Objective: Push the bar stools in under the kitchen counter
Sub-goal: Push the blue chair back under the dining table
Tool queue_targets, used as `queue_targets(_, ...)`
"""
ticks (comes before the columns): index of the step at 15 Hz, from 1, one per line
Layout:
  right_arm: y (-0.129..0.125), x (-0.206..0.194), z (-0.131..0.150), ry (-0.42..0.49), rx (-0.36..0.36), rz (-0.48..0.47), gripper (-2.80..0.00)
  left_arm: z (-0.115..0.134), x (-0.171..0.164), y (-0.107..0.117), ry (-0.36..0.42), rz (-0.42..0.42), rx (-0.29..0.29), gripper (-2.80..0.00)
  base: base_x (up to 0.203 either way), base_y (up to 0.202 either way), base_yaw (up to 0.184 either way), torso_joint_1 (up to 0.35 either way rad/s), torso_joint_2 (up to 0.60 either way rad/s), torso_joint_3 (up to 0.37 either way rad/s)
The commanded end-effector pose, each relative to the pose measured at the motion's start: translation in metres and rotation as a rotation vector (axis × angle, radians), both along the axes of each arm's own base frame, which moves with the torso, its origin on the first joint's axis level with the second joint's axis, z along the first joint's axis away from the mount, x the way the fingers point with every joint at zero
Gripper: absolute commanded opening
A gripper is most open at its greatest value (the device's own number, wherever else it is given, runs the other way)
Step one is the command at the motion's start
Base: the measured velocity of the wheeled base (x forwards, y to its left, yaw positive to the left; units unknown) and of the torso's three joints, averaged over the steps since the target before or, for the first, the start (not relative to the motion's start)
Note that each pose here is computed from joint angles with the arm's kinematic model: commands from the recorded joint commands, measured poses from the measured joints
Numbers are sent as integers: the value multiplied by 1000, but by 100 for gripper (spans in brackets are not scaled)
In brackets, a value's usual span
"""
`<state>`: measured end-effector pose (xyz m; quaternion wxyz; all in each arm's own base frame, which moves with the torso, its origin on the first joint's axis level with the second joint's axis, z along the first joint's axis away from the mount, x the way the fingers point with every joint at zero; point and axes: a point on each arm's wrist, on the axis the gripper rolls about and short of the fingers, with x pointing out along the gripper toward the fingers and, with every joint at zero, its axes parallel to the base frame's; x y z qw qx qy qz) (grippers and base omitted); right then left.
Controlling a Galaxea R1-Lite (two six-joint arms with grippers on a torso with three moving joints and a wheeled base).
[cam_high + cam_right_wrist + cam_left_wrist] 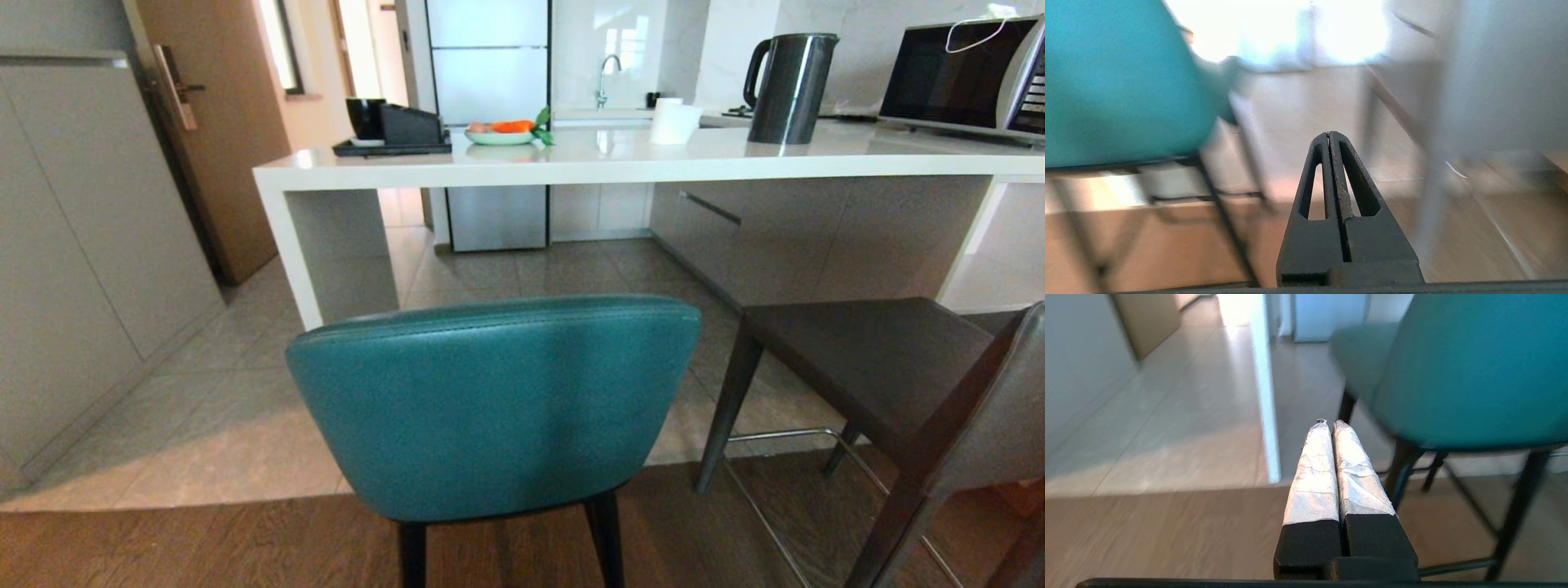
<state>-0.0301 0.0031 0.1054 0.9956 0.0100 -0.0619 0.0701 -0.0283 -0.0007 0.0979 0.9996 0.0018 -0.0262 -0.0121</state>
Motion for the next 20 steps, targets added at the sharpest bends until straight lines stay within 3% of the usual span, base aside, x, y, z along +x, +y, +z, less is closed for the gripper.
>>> queue_targets(1,2,6,26,49,5,96,-280,34,10,0,51,-24,-27,-280,0,0,0,0,0,0)
queue_targets(3,2,26,44,139,26,115,-280,58,42,-1,149,-40,-62,-280,0,0,0,0,0,0)
queue_targets(6,3,69,66,192,27,124,-280,76,103,-4,192,-93,-78,-280,0,0,0,0,0,0)
queue_targets(12,3,165,78,249,9,119,-280,56,211,-18,224,-147,-66,-280,0,0,0,0,0,0)
queue_targets(17,18,241,52,266,-28,144,-280,36,231,-35,253,-180,-55,-280,0,0,0,0,0,0)
queue_targets(20,61,269,34,163,-65,173,-280,35,227,-42,243,-175,-53,-280,0,0,0,0,0,0)
